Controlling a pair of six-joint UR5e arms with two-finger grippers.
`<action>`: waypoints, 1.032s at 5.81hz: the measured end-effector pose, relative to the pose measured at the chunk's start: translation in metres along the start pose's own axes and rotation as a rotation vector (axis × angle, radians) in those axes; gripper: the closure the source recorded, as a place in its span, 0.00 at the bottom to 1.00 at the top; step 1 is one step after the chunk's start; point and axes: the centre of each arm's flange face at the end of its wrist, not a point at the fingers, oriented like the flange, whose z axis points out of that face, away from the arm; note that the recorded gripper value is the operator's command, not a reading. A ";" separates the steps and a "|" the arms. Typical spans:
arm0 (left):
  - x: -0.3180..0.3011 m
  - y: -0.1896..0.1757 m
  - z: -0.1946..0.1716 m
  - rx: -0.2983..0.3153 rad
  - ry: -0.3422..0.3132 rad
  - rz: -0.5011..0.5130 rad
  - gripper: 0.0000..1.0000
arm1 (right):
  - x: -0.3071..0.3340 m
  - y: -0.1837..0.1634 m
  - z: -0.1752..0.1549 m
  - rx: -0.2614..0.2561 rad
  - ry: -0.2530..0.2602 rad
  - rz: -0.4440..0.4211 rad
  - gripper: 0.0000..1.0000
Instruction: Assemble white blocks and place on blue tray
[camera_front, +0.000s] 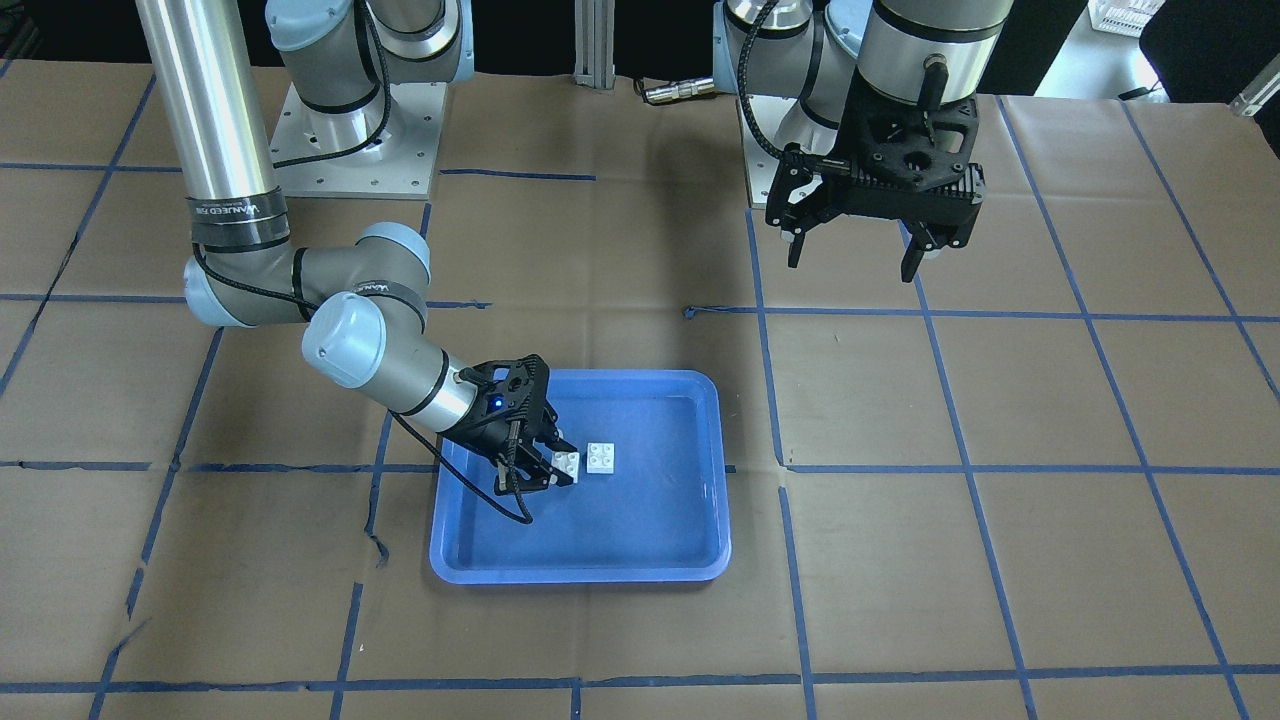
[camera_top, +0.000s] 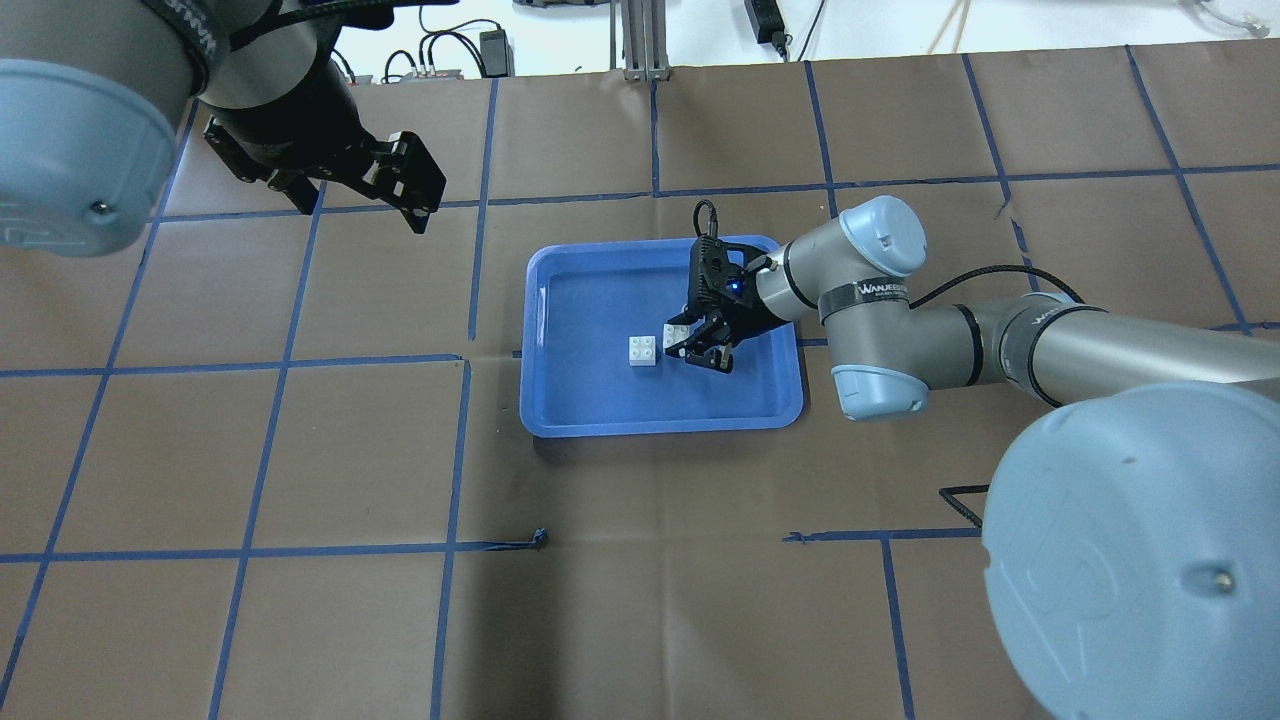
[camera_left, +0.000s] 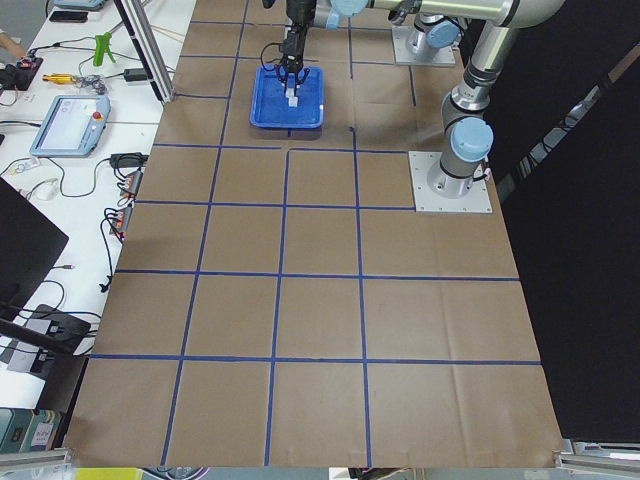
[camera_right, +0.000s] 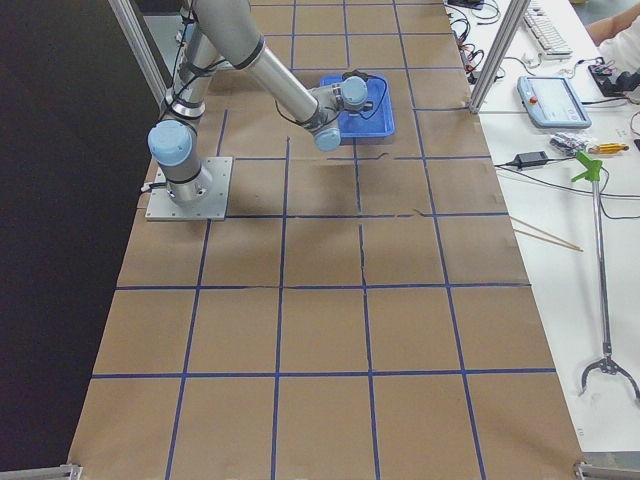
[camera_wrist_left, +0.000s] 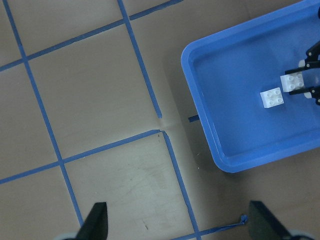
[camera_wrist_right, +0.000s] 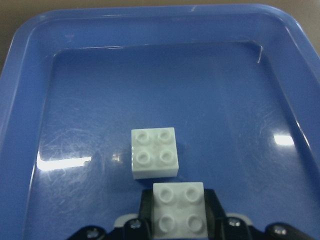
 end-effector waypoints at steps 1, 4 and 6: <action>-0.001 0.004 -0.004 0.004 0.001 -0.088 0.01 | -0.001 0.000 0.000 0.001 0.000 -0.002 0.68; -0.016 0.004 -0.010 -0.032 0.013 -0.193 0.01 | -0.003 -0.002 0.002 0.001 -0.003 -0.006 0.68; -0.021 0.007 -0.006 -0.053 0.021 -0.193 0.01 | -0.006 -0.006 0.005 0.002 -0.010 -0.014 0.68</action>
